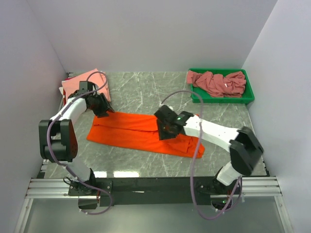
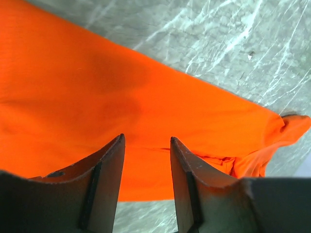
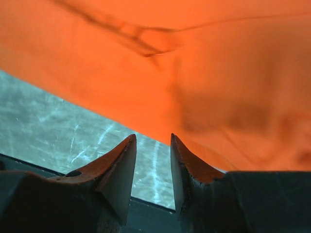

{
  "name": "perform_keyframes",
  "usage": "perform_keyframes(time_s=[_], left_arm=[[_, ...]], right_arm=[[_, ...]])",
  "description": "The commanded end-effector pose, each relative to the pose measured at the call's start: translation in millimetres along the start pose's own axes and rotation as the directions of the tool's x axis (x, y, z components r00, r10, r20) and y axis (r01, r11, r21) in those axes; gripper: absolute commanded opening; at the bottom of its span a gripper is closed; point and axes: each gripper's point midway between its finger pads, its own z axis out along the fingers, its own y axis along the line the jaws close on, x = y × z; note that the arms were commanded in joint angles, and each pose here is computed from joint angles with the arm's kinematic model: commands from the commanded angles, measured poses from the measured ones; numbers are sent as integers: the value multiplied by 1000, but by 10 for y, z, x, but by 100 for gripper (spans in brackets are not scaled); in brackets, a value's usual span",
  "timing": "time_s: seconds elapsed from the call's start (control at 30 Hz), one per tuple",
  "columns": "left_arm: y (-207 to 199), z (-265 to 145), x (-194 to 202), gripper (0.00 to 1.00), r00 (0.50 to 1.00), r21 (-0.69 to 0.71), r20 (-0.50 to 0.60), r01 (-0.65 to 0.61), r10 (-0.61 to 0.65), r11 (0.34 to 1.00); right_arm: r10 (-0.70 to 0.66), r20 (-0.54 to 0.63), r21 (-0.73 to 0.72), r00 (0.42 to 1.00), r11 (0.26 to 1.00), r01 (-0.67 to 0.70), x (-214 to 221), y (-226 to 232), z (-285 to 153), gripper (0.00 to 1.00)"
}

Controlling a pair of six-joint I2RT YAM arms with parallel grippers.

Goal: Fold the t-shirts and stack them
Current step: Fold the tshirt

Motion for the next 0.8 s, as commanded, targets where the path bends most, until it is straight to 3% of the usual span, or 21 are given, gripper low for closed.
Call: perform_keyframes(time_s=[0.0, 0.3, 0.77], left_arm=[[-54, 197, 36, 47, 1000, 46, -16, 20, -19, 999], [126, 333, 196, 47, 998, 6, -53, 21, -21, 1000], [209, 373, 291, 46, 997, -11, -73, 20, -21, 1000]], right_arm=[[-104, 8, -97, 995, 990, 104, -65, 378, 115, 41], [-110, -95, 78, 989, 990, 118, 145, 60, 503, 41], [-34, -33, 279, 999, 960, 41, -49, -522, 523, 41]])
